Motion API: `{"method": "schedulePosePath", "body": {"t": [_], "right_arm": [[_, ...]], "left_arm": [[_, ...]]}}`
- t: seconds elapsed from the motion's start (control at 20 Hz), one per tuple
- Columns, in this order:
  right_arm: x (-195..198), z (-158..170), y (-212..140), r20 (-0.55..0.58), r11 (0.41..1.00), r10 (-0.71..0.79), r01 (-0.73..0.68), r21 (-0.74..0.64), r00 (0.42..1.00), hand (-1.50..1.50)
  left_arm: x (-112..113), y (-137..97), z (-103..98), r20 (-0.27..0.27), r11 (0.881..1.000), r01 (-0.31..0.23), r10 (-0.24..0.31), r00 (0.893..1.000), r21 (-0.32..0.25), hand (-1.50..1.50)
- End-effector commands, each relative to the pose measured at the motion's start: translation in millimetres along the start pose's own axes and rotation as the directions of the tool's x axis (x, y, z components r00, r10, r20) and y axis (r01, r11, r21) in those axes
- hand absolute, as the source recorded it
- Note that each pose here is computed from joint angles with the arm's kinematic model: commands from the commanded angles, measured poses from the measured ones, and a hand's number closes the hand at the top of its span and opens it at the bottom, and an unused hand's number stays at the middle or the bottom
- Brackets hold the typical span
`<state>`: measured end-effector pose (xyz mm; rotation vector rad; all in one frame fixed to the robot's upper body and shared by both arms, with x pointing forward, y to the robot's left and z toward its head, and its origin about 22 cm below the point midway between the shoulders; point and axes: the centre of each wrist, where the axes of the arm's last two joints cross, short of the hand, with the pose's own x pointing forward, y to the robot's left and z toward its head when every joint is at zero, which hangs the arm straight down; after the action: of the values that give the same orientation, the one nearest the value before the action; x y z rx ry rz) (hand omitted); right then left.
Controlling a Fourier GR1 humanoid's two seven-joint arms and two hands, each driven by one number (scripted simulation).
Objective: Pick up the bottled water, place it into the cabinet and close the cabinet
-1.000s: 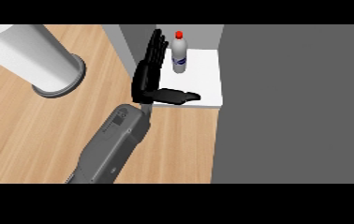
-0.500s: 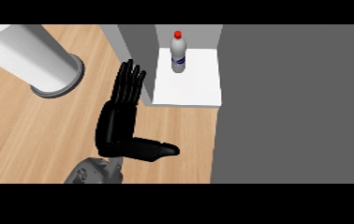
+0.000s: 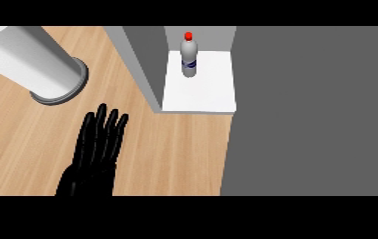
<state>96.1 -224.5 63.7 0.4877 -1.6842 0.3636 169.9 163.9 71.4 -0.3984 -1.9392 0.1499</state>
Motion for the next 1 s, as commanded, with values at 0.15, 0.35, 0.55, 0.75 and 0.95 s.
{"method": "schedulePosePath", "body": {"t": [0.15,0.35,0.55,0.75,0.95], "right_arm": [[18.6,-4.5,34.0,-0.016,0.972,-0.014,0.017,0.235,1.0,1.5],[31.4,-14.7,46.8,0.046,0.967,0.016,-0.026,0.252,0.999,1.5],[36.5,-31.9,66.1,0.057,0.959,0.05,-0.064,0.275,0.997,1.5],[41.4,-39.9,69.4,0.05,0.953,0.057,-0.07,0.294,0.997,1.5],[44.9,-51.1,85.8,0.026,0.946,0.019,-0.026,0.325,0.999,1.5]], "left_arm": [[32.8,20.1,36.6,0.05,0.996,0.043,-0.047,0.998,0.073,-1.5],[64.4,34.0,48.1,0.042,0.998,0.033,-0.036,0.998,0.059,-1.5],[60.4,56.7,64.1,0.059,0.994,0.046,-0.052,0.997,0.1,-1.5],[91.4,57.8,74.5,0.04,0.998,0.006,-0.009,0.999,0.067,-1.5],[91.4,74.9,75.7,0.052,0.996,0.025,-0.029,0.998,0.08,-1.5]]}}
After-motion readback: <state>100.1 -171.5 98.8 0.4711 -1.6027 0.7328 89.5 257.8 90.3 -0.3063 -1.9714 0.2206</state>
